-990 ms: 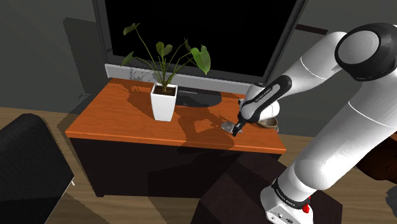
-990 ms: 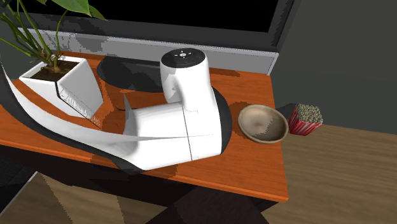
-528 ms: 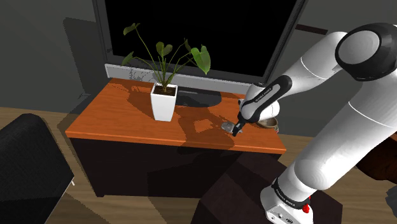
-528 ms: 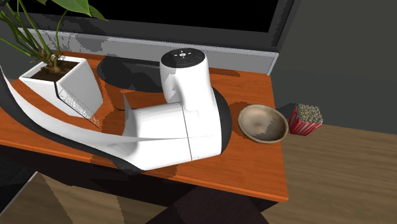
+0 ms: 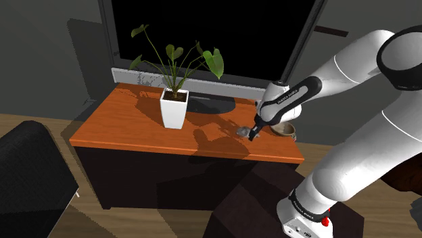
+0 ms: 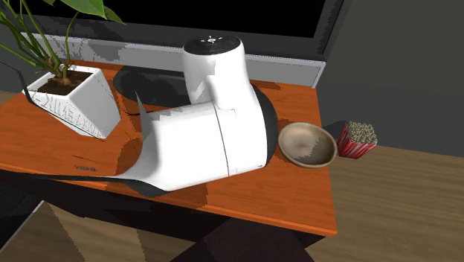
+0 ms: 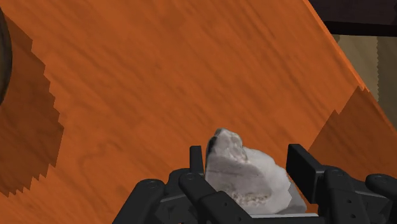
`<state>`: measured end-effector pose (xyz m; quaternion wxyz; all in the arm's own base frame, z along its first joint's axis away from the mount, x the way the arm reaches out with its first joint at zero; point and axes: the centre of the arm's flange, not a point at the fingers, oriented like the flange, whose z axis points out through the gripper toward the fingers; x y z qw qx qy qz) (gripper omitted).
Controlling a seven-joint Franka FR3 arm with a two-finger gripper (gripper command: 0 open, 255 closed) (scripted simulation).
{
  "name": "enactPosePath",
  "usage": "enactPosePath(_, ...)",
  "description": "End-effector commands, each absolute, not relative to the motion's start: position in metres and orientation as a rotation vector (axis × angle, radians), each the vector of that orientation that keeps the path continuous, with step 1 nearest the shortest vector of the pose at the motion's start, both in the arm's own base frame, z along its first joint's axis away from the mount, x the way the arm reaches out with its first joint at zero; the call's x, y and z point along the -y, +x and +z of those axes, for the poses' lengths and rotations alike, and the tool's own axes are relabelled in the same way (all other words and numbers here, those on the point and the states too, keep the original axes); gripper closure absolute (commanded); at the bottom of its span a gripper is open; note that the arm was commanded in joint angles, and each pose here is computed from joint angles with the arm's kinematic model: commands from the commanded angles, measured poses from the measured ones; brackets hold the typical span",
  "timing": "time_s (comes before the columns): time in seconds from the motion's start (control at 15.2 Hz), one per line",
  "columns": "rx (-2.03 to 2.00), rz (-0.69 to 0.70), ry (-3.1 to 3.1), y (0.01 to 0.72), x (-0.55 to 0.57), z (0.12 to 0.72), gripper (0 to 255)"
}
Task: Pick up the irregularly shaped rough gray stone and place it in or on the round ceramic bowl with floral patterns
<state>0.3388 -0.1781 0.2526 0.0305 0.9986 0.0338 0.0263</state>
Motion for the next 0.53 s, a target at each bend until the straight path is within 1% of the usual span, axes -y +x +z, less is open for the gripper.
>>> enactPosePath(0.0, -0.104, 0.08, 3.078, 0.338, 0.179, 0.263, 255)
enactPosePath(0.46, -0.104, 0.08, 3.078, 0.338, 0.179, 0.3, 255)
